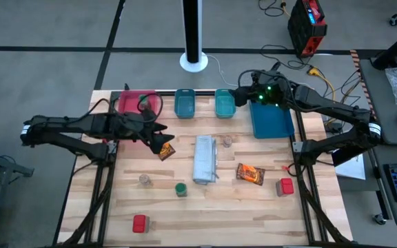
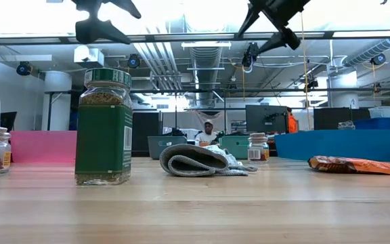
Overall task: Sort spices by type
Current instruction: Put the top brown seasoning bottle into the blue bin
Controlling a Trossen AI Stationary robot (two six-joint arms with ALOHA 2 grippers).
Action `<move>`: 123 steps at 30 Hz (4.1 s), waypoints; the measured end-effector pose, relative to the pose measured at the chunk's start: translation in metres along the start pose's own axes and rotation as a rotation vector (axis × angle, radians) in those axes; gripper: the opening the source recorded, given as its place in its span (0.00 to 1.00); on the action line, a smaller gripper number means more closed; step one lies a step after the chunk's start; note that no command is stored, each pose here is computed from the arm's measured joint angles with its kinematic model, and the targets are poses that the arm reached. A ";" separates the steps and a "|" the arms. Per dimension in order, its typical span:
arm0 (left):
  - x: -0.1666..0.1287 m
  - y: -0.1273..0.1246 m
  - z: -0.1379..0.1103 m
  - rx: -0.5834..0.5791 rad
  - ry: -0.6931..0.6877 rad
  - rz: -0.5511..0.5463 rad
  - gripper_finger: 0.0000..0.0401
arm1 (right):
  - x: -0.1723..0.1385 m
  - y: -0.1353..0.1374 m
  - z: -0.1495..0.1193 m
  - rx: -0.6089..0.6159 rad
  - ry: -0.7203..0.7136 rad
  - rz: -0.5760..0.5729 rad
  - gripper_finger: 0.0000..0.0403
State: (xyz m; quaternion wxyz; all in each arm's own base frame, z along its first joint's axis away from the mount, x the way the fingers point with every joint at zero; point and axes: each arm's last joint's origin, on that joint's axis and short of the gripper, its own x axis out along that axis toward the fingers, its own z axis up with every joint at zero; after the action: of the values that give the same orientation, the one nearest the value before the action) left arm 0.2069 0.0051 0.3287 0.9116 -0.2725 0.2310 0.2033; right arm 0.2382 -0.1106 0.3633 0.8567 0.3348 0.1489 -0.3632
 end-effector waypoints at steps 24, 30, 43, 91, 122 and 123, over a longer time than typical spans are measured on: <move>-0.006 0.013 0.009 0.242 -0.039 0.044 0.72 | 0.005 0.050 -0.079 0.160 0.635 -0.111 0.85; -0.003 0.013 0.009 0.263 -0.032 0.050 0.72 | 0.041 0.057 -0.099 0.121 0.764 -0.336 0.82; -0.011 0.017 0.010 0.279 -0.076 0.140 0.72 | 0.114 0.039 -0.130 0.024 0.900 -0.464 0.69; -0.046 0.015 0.032 0.307 -0.229 0.214 0.72 | 0.161 0.010 -0.149 0.040 0.918 -0.520 0.40; -0.045 0.010 0.037 0.040 -0.301 0.153 0.72 | 0.086 -0.130 0.043 0.061 0.823 -0.551 0.40; -0.045 0.010 0.038 0.027 -0.302 0.151 0.72 | 0.088 -0.139 0.045 0.073 0.827 -0.561 0.40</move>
State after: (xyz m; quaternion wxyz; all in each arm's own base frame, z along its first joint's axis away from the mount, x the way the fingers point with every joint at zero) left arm 0.1775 0.0242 0.3764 0.9216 -0.2086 0.1140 0.3067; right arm 0.1990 -0.2584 0.2881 0.5830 0.4274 0.5476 -0.4214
